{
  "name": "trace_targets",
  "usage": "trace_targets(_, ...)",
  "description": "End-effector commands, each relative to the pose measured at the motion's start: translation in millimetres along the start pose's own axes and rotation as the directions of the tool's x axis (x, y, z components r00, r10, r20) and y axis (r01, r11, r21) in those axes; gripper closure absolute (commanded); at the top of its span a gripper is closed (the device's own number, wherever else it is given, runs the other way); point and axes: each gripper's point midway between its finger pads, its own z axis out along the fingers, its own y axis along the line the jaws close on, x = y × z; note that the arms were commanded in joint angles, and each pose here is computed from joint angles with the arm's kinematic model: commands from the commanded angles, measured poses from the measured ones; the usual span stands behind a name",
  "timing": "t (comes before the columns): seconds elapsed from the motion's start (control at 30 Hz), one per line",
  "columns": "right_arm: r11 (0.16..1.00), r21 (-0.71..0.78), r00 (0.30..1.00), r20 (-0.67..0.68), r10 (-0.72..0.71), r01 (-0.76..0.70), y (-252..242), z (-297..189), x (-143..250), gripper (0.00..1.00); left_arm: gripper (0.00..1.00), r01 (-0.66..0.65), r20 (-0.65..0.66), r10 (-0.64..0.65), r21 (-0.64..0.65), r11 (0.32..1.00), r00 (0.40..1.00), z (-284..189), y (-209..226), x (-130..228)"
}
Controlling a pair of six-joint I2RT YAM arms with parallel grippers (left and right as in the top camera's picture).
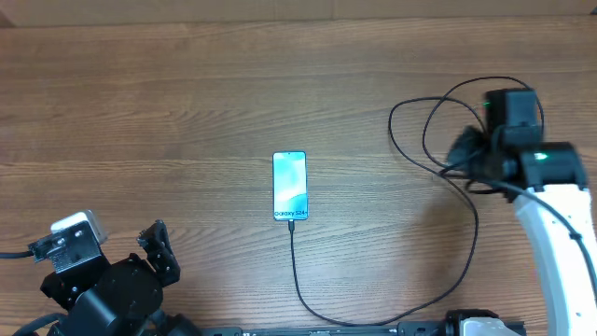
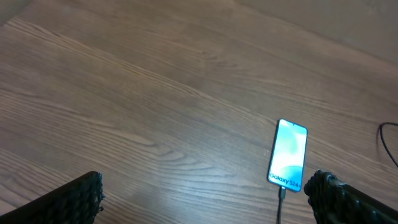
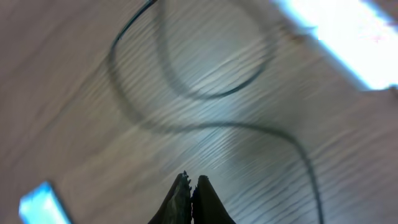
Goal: Plug charger to phone and switch on socket
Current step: 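Move the right gripper to the white power strip and press its switch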
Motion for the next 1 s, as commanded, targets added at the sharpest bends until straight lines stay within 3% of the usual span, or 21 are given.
trace_targets(0.0, 0.979, 0.093, 0.981, 0.081, 0.176, -0.183, -44.5, -3.7, -29.5, 0.96, 0.0, 0.017, 0.027, -0.017, -0.017, 1.0, 0.999, 0.9, 2.3, -3.8)
trace_targets(0.17, 0.942, 0.114, 0.947, 0.092, 0.307, -0.316, -85.3, -3.4, -43.7, 0.96, 0.0, 0.02, 0.04, -0.019, -0.022, 1.0, 0.999, 0.8, 3.0, -6.2)
trace_targets(0.53, 0.94, 0.102, 0.933, 0.195, 0.301, -0.325, -88.7, 7.9, -77.4, 0.96, 0.0, 0.019, 0.043, -0.018, -0.024, 1.0, 0.999, 0.8, 3.4, -6.7)
trace_targets(0.8, 0.891, 0.271, 0.931, 0.112, 0.348, -0.365, -126.6, 86.0, -80.3, 0.96, 0.0, 0.016, 0.024, -0.015, -0.017, 1.0, 1.0, 0.9, 2.4, -3.2)
trace_targets(0.97, 0.87, 0.3, 0.92, 0.1, 0.379, -0.391, -142.9, 122.3, -84.9, 0.96, 0.0, 0.015, 0.015, -0.015, -0.012, 1.0, 1.0, 1.0, 1.6, -1.6)
